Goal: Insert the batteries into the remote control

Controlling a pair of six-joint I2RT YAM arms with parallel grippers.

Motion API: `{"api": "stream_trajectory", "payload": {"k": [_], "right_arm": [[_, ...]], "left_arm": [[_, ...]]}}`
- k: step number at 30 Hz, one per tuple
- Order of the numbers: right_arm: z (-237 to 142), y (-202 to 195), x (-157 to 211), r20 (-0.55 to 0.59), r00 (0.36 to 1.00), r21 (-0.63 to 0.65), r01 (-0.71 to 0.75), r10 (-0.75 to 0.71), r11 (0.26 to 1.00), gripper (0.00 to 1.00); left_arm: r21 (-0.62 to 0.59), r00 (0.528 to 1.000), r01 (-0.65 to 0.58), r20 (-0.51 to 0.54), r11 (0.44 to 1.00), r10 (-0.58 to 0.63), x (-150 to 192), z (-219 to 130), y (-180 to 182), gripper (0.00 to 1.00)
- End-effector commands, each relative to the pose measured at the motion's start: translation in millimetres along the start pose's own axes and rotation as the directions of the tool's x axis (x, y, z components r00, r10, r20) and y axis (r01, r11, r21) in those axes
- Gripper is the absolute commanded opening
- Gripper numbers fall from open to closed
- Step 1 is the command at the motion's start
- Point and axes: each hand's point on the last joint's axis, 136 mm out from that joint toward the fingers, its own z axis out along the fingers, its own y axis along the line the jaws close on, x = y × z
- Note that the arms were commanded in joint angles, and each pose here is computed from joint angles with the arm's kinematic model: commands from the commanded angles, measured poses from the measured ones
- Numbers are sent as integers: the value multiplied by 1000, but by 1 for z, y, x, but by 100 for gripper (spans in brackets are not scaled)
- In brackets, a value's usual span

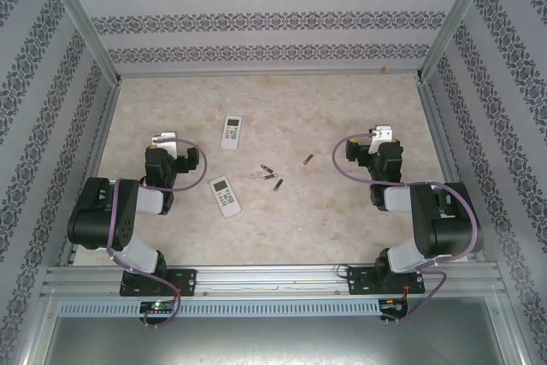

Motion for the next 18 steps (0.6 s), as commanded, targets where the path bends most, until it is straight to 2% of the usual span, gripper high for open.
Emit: {"api": "stream_trajectory", "payload": {"k": [1, 18], "right_arm": [[0, 3, -8, 36, 999, -5, 3, -2, 1000, 98], [-1, -2, -9, 33, 999, 1, -23, 23, 1000, 98]], "left_arm": [[13, 1000, -16, 10, 1000, 15, -7, 4, -1, 100], [16, 1000, -15, 10, 1000, 14, -7, 4, -1, 100]]}}
